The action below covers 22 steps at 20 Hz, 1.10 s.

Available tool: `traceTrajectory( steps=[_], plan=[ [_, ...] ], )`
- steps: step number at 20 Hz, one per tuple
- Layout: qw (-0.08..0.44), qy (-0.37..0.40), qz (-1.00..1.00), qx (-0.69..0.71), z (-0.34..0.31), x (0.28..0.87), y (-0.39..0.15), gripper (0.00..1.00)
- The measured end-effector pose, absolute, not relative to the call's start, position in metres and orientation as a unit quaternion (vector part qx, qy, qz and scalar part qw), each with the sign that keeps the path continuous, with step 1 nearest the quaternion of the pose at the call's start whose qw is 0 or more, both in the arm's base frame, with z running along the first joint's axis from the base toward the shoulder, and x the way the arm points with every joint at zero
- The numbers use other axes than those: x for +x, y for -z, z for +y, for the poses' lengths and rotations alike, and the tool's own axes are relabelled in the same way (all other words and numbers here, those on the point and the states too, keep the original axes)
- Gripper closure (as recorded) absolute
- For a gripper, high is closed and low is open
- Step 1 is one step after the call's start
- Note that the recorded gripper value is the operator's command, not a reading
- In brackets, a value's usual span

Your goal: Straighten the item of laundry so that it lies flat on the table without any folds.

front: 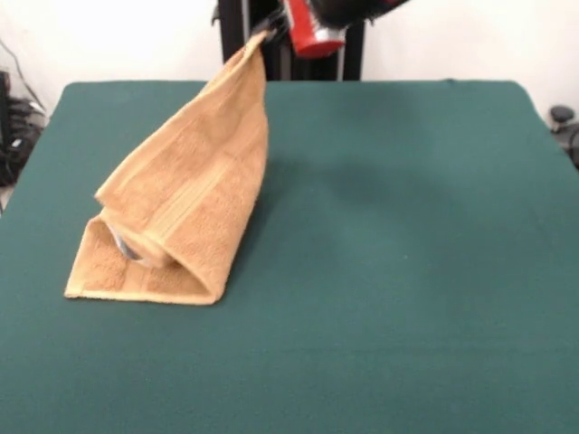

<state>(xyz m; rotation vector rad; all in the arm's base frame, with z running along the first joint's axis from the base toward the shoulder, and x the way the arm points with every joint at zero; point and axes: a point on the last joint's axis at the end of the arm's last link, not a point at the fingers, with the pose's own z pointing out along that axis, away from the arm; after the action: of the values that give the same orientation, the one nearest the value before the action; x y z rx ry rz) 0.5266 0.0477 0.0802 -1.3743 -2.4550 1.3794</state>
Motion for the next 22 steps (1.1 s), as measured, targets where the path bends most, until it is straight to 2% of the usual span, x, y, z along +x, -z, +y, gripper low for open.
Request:
traceTrajectory(
  steps=[6, 11, 15, 19, 22],
  plan=[
    [-0.009, -0.474, -0.765, -0.436, 0.064, 0.517, -0.104, 1.0],
    [-0.04, -0.493, -0.747, -0.445, 0.071, 0.511, -0.108, 1.0],
    [-0.064, -0.486, -0.736, -0.466, 0.067, 0.511, -0.094, 1.0],
    [-0.12, -0.448, -0.731, -0.501, 0.056, 0.508, -0.046, 1.0],
    [-0.136, -0.436, -0.73, -0.509, 0.05, 0.506, -0.03, 1.0]
  ],
)
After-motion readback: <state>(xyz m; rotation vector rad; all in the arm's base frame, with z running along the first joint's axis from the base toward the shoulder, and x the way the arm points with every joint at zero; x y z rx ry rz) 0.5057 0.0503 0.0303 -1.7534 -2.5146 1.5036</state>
